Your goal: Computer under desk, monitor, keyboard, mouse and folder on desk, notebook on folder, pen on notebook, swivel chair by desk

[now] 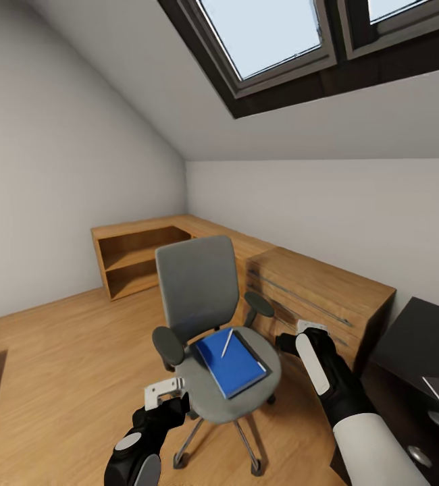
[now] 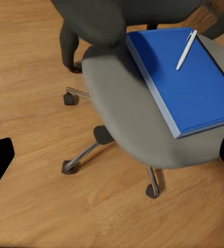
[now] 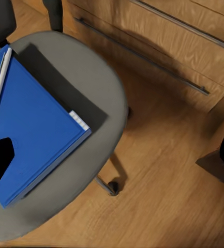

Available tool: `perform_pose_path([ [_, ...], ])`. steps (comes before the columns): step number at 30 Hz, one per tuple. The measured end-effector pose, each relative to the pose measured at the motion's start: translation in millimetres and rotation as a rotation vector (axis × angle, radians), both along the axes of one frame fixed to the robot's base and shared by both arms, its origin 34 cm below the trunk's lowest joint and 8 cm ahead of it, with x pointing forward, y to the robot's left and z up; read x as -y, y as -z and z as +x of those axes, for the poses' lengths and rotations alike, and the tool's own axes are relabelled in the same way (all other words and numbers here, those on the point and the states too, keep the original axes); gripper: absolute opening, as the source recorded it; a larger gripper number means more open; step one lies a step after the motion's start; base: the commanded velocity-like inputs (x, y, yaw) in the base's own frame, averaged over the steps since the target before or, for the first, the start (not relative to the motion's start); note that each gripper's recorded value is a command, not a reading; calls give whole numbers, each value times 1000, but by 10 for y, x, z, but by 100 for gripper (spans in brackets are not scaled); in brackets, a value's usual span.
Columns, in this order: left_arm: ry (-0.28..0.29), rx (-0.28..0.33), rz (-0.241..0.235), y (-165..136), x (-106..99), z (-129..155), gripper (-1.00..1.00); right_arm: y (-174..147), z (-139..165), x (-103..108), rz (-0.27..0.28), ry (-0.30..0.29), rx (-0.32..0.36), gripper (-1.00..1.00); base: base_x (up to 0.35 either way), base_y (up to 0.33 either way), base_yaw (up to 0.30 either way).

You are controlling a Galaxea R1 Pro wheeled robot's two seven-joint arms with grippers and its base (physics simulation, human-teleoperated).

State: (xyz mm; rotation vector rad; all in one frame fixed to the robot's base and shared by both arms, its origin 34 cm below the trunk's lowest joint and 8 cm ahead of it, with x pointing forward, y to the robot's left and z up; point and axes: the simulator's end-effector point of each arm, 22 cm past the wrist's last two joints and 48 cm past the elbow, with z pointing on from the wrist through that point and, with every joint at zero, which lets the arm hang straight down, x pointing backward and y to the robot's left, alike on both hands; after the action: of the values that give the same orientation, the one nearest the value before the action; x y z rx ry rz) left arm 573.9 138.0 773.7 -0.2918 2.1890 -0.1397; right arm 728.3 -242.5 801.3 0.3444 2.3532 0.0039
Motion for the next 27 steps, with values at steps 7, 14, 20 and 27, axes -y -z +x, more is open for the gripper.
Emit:
perform_pose_path([
  [7, 0, -1, -1, 3, 1, -1, 100, 3, -2, -53, 6, -5, -1, 100, 0, 0, 278],
  [14, 1, -4, 0, 16, 3, -4, 100, 6, -5, -97, 10, -10, -3, 100, 0, 0, 279],
  [20, 2, -12, 3, 51, 6, -14, 100, 6, -8, -175, 8, -24, -3, 100, 0, 0, 279],
  [27, 2, -14, 4, 60, 4, -16, 100, 20, -20, -220, 1, -34, -5, 100, 0, 0, 278],
])
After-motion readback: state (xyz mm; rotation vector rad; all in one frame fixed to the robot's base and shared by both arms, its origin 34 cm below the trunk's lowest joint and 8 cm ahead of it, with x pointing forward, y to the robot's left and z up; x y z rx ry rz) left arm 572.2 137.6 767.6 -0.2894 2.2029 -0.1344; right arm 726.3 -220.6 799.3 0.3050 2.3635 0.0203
